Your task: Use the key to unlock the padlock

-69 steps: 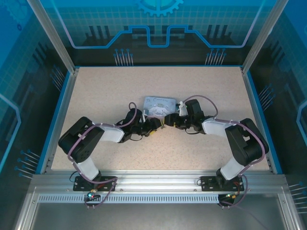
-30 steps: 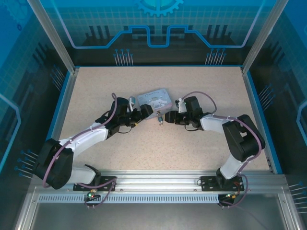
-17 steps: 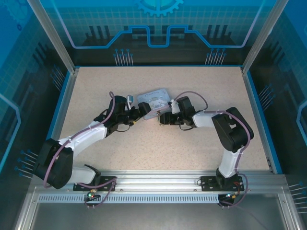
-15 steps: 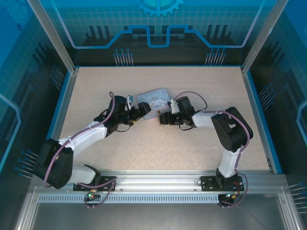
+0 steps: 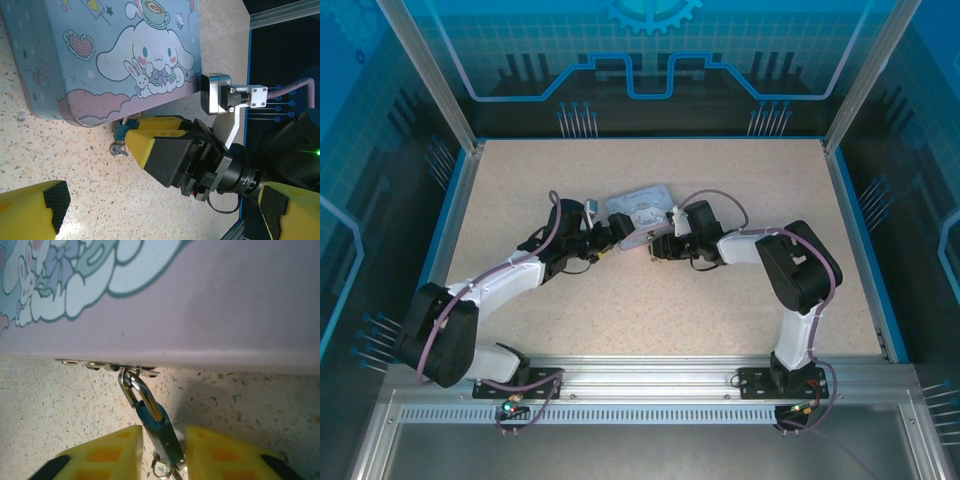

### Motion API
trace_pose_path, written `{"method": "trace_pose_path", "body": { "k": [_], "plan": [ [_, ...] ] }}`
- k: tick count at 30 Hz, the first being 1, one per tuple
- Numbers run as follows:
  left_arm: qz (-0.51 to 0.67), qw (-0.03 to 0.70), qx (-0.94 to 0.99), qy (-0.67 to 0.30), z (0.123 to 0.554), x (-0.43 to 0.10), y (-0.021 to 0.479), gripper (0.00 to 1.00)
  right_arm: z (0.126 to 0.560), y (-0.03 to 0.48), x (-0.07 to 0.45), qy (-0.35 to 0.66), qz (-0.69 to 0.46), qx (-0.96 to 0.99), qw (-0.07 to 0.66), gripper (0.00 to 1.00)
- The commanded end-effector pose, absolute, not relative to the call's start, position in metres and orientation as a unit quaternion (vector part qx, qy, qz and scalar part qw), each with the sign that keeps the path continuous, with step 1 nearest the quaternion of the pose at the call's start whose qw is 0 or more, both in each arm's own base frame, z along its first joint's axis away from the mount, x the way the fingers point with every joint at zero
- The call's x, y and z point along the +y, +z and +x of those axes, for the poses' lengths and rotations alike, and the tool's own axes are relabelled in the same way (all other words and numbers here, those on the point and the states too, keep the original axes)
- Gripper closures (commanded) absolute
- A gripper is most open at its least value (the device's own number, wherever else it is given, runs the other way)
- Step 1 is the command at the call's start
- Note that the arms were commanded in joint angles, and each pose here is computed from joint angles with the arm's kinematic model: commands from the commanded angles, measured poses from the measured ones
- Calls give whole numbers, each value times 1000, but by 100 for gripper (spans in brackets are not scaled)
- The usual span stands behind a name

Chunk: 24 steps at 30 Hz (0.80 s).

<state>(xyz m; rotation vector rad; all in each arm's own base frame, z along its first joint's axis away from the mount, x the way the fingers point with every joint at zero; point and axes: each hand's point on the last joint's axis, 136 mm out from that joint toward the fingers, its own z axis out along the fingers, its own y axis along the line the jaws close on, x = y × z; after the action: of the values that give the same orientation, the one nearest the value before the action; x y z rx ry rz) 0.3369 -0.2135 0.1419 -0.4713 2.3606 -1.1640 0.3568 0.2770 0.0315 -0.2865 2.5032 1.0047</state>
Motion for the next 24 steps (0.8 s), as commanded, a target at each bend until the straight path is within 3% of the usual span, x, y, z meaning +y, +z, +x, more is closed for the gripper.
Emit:
{"method": "trace_pose_path", "body": {
  "k": [1, 8, 13, 16, 20, 24],
  "plan": [
    [-163, 236, 852, -438, 344, -216, 150, 1, 352, 23, 280, 362, -107, 904, 203, 74],
    [-167, 239, 853, -434, 346, -215, 149, 1, 351, 26, 278, 366, -100, 903, 202, 88],
    [-170, 242, 854, -428, 347, -212, 148, 1, 350, 33, 278, 372, -94, 900, 205, 91],
    [-172, 244, 855, -425, 348, -210, 147, 1, 349, 37, 278, 375, -90, 899, 205, 90],
    [-173, 243, 854, -426, 348, -211, 148, 1, 349, 44, 277, 377, -83, 898, 210, 79],
    [-174, 245, 853, -427, 348, -210, 149, 1, 350, 43, 277, 374, -81, 900, 210, 77]
  ]
}}
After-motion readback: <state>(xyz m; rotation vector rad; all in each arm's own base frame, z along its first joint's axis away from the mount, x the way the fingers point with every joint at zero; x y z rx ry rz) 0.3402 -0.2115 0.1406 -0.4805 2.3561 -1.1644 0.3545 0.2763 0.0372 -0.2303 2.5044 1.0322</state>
